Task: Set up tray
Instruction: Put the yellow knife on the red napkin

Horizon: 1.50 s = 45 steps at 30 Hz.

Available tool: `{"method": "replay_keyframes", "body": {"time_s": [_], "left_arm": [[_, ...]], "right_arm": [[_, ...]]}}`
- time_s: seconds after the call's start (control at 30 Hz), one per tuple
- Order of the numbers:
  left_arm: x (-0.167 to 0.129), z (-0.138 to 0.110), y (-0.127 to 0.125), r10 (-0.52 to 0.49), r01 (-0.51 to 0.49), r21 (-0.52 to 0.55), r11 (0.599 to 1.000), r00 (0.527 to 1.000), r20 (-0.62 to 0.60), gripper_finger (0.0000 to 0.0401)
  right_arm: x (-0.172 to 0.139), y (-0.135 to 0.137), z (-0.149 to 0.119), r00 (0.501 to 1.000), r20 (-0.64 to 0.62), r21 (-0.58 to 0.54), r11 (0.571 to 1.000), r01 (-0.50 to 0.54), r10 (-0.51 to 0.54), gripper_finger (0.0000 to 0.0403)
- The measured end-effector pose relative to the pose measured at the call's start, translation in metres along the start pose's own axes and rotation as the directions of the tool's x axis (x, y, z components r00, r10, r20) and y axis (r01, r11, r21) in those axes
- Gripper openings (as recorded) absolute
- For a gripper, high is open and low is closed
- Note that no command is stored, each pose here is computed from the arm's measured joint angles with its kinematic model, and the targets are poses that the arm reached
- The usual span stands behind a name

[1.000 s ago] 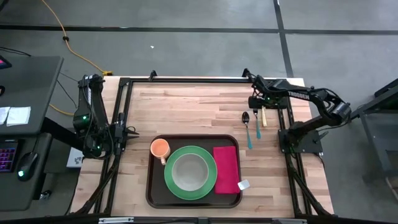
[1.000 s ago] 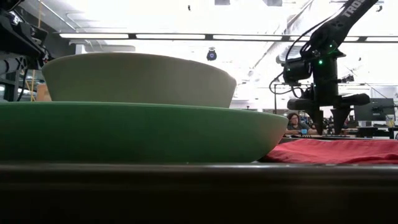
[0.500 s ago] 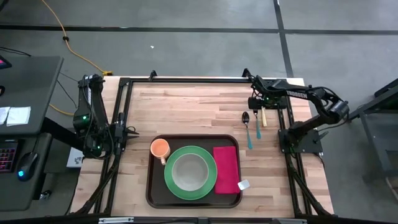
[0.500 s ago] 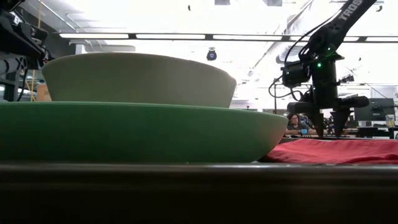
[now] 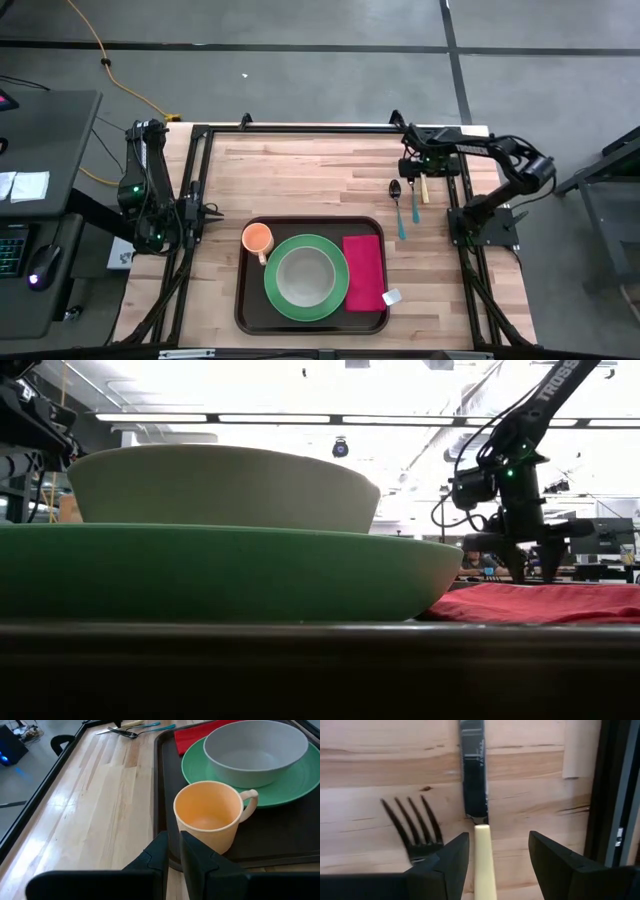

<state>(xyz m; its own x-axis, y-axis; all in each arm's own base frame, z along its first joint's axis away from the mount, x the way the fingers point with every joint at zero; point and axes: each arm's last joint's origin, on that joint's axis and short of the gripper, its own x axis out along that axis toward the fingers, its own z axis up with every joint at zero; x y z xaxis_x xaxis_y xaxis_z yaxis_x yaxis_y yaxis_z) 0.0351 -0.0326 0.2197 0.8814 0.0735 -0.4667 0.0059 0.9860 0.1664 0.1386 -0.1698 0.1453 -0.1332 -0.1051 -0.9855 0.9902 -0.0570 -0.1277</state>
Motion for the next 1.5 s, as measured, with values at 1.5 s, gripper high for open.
{"method": "replay_keyframes", "body": {"time_s": [1.5], "left_arm": [[0.0000,-0.0008,-0.0005,-0.018,0.018,-0.002,1.000,0.999,-0.028,0.0079]], "right_arm": [[0.0098,0.0045,0.0021,1.000,-0.017,-0.001,1.000,0.012,-0.012,0.0062]]}}
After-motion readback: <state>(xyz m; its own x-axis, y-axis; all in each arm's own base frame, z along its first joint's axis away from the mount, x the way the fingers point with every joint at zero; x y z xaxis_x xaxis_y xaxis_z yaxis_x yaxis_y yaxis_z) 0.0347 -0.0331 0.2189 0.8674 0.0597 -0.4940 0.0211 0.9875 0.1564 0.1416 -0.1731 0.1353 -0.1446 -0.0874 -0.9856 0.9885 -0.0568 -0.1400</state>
